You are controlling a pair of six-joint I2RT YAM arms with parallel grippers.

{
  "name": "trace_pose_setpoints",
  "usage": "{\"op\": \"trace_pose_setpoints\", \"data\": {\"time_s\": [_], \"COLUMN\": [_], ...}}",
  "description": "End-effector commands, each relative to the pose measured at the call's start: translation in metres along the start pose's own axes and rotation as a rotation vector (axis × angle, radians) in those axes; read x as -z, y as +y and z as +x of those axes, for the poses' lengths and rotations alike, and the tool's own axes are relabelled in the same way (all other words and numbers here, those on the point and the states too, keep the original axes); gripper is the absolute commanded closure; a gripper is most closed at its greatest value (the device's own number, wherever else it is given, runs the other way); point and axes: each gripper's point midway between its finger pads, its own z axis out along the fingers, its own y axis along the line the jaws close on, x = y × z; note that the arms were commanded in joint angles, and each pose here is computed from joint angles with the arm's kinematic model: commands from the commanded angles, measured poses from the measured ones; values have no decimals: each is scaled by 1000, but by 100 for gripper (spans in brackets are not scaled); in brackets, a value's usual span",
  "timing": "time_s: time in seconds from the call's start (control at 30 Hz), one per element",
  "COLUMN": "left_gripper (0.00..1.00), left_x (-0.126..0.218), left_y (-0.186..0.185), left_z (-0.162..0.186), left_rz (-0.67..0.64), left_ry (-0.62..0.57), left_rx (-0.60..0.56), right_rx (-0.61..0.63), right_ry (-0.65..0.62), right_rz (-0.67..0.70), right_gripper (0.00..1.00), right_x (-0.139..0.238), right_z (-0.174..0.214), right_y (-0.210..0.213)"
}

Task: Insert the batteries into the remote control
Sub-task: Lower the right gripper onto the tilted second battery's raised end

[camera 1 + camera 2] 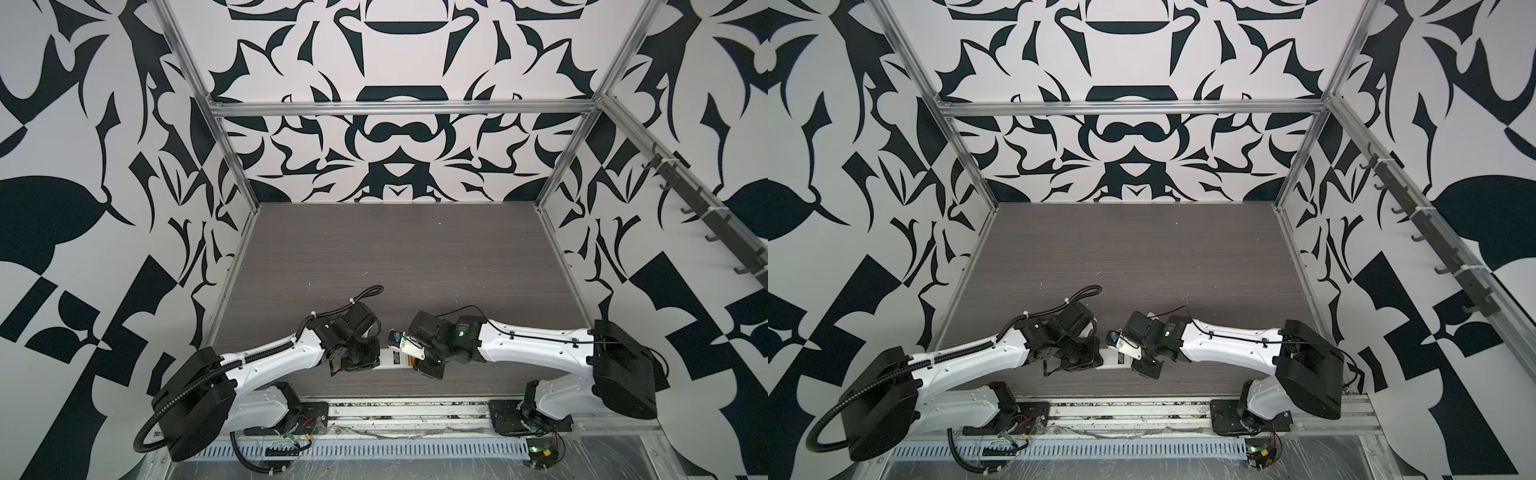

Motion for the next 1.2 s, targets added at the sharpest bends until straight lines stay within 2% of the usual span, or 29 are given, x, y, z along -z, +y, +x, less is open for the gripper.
{"op": "trace_pose_setpoints", "data": {"time_s": [0.0,0.37,0.67,1.17], "left_gripper": [91,91,92,93], "left_x": [2,2,5,4], "left_y": [-2,0,2,3], "left_z": [0,0,0,1], "left_rz": [24,29,34,42], "left_ry": [-3,0,-5,-1], "left_rx": [4,12,23,35], "right_rx": [21,41,44,52], "right_ry": [-30,-28,31,57], "right_rz": [18,38,46,85], "right_gripper": [64,67,67,70], "right_x": [6,3,-6,-9], "right_z": [-16,-24,-14,-10], "right_y": [-2,-4,-5,-12]}}
